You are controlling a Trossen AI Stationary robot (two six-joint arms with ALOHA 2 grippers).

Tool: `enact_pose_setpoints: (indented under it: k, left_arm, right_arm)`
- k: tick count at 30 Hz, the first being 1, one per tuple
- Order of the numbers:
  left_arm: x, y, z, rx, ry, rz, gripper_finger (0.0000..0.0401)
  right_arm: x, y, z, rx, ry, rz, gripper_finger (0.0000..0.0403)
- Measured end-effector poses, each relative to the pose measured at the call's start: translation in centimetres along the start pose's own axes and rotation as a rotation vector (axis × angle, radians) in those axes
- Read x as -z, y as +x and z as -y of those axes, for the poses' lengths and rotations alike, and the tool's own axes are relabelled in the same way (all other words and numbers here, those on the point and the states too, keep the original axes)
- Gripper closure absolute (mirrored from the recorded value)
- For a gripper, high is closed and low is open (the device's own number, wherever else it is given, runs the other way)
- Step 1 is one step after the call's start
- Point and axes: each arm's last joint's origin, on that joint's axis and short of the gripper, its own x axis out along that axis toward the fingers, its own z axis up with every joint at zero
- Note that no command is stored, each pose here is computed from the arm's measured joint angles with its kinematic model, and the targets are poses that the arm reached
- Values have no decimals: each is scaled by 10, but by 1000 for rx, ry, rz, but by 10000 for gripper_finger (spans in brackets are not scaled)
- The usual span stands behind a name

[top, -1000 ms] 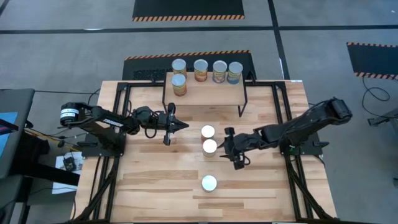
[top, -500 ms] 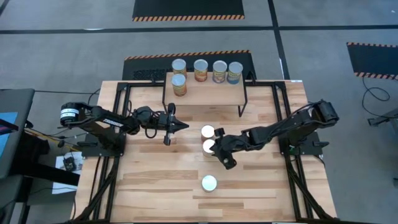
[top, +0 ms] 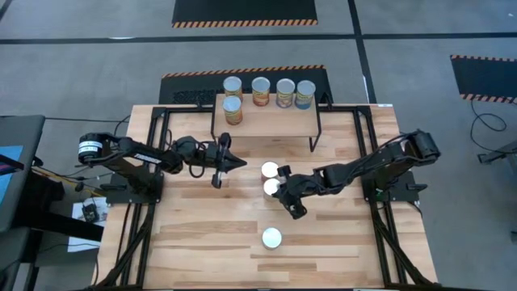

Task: Pick and place cans onto a shelf
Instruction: Put the canned carrots on the shelf

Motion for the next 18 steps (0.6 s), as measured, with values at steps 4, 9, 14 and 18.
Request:
enact_pose_setpoints:
  k: [4,9,14,18]
  left_arm:
    - [-5,4,-1,10,9,16,401]
    - [-7,6,-2,6,18,22,401]
    - [-7,6,-2,5,20,18,401]
    - [-7,6,-2,5,23,18,401]
  right_arm:
    - [-4,-11,-2,-24,1,20,390]
    - [-19,-44,1,-38,33,108,395]
    - [-40,-87,8,-39,47,204,398]
    - [-51,-122,25,26,85,196,389]
